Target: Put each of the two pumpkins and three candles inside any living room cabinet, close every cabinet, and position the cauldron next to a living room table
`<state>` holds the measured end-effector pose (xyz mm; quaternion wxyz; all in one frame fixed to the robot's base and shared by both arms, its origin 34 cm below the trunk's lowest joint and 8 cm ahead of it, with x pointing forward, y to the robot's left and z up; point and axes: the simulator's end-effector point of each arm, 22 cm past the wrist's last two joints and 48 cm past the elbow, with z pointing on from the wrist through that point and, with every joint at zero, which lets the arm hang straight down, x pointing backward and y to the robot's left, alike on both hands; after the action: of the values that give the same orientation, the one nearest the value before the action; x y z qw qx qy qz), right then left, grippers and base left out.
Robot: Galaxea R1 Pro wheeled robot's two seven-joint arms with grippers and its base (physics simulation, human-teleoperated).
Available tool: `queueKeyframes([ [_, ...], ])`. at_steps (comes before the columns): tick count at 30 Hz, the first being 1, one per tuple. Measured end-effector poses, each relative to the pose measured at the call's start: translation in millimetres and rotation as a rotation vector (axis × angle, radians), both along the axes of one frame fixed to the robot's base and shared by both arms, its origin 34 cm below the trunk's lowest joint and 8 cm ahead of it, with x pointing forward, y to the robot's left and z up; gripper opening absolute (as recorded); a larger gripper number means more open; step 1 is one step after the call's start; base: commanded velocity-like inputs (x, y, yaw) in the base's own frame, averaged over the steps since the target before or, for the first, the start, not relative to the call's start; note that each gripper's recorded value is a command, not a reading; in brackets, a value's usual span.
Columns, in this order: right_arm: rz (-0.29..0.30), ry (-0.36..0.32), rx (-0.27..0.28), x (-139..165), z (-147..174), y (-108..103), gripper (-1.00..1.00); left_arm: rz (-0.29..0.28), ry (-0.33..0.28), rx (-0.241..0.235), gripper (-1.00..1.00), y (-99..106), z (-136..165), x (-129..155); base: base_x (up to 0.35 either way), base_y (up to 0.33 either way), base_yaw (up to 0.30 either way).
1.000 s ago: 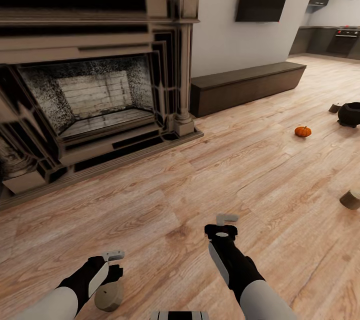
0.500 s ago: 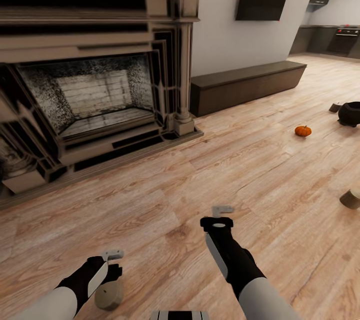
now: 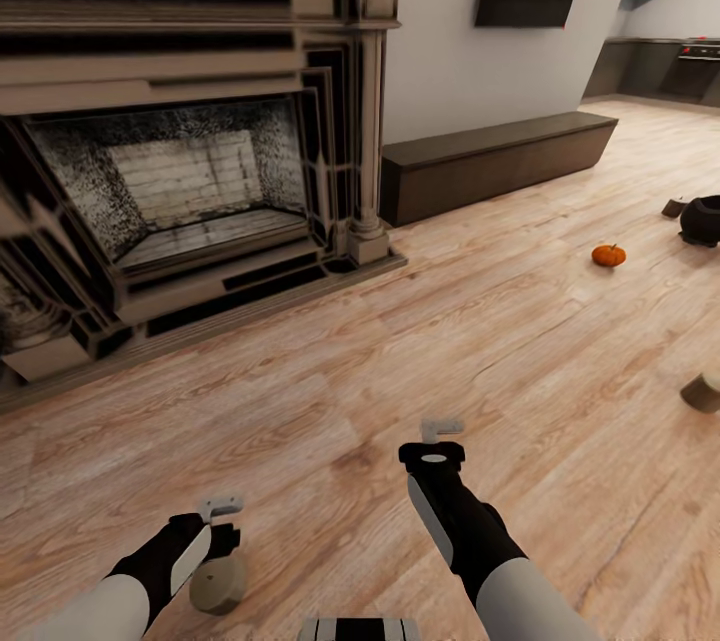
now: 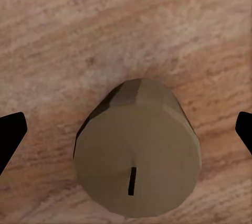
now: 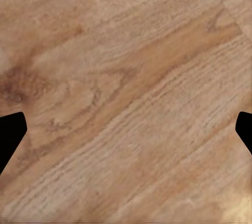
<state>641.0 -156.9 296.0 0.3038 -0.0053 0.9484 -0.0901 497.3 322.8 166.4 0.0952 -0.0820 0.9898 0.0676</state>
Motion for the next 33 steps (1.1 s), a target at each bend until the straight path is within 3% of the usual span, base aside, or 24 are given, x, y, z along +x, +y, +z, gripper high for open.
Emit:
queueKeyframes([
  [18,0.018,0.007,-0.007,-2,-4,4,1.00,-0.011,-0.001,-0.009,1.00,-5,-4,-1,0.000,0.000,0.000],
  [33,0.019,0.039,-0.007,-9,-23,5,1.00,-0.021,0.032,-0.006,1.00,-6,-18,-12,0.000,0.000,0.000],
])
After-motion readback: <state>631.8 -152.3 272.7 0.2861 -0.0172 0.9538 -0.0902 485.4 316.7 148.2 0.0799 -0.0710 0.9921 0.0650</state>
